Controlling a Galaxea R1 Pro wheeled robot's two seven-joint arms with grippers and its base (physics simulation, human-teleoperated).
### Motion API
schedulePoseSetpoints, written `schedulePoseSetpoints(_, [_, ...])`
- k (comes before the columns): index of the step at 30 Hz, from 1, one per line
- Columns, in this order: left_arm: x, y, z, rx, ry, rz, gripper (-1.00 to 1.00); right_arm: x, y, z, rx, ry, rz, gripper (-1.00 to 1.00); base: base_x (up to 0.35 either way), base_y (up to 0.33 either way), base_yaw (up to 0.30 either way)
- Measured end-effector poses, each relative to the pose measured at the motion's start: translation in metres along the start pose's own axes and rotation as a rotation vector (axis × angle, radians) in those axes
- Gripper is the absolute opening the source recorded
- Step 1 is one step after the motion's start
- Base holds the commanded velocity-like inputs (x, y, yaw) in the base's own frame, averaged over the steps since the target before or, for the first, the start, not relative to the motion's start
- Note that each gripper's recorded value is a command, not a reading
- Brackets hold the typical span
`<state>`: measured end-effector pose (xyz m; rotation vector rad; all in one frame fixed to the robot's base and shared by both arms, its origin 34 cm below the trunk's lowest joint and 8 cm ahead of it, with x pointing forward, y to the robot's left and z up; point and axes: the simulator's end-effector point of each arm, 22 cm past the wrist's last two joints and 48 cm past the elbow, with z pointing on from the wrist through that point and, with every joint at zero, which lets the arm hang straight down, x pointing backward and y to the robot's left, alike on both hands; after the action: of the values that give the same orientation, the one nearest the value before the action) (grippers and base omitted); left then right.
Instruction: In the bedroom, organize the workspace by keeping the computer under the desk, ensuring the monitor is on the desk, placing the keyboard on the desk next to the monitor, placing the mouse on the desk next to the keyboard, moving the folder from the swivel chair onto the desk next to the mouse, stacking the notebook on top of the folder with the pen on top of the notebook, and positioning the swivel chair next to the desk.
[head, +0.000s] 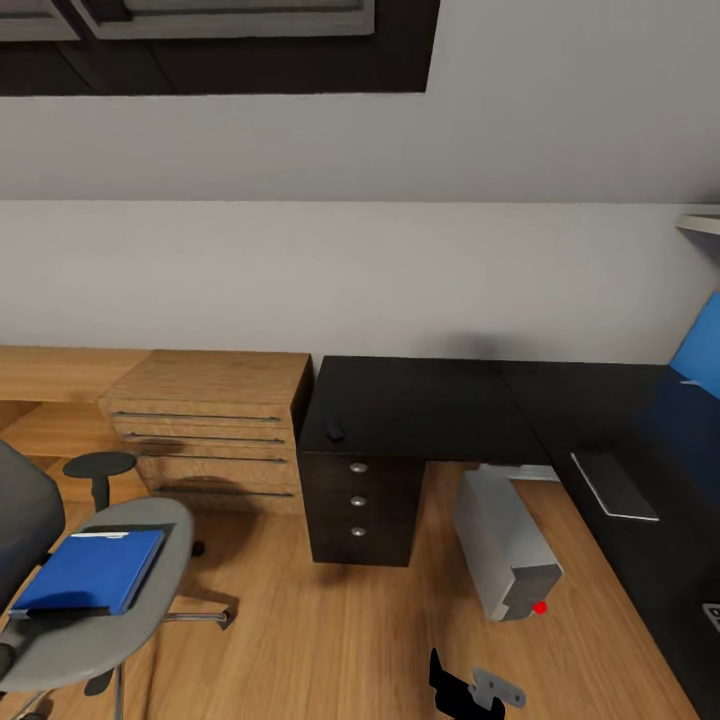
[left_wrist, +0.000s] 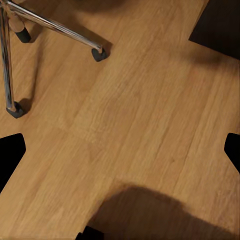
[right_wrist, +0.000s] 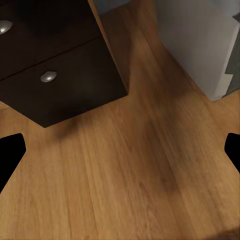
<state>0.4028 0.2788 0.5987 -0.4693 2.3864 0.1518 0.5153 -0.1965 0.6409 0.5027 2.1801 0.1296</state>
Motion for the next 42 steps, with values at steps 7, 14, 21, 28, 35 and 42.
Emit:
schedulePoseSetpoints(7, [-0.003,-0.001,-0.008,0.000,0.005,-0.001,1.00,-0.006,0.002,-0.006,0.001,-0.002,-0.001,1.00,0.001,0.000,0.000])
schedulePoseSetpoints(14, [-0.006,-0.002,-0.015,0.002,0.008,-0.002,1.00,-0.011,0.003,-0.012,0.003,-0.003,0.001,1.00,0.000,0.000,0.000])
schedulePoseSetpoints(21, [-0.004,-0.017,-0.026,0.020,0.017,-0.010,1.00,-0.019,0.002,-0.017,0.008,-0.010,0.005,1.00,0.000,0.000,0.000])
schedulePoseSetpoints(28, [0.017,-0.066,-0.045,0.096,0.091,0.012,1.00,-0.053,0.006,-0.011,0.027,-0.074,0.033,1.00,0.000,0.000,0.000])
schedulePoseSetpoints(35, [-0.006,-0.158,-0.047,0.205,0.163,0.079,1.00,-0.153,-0.006,0.021,0.104,-0.148,0.096,1.00,0.000,0.000,0.000])
schedulePoseSetpoints(42, [-0.060,-0.222,-0.045,0.227,0.192,0.122,1.00,-0.234,-0.011,0.029,0.143,-0.036,0.055,1.00,0.000,0.000,0.000])
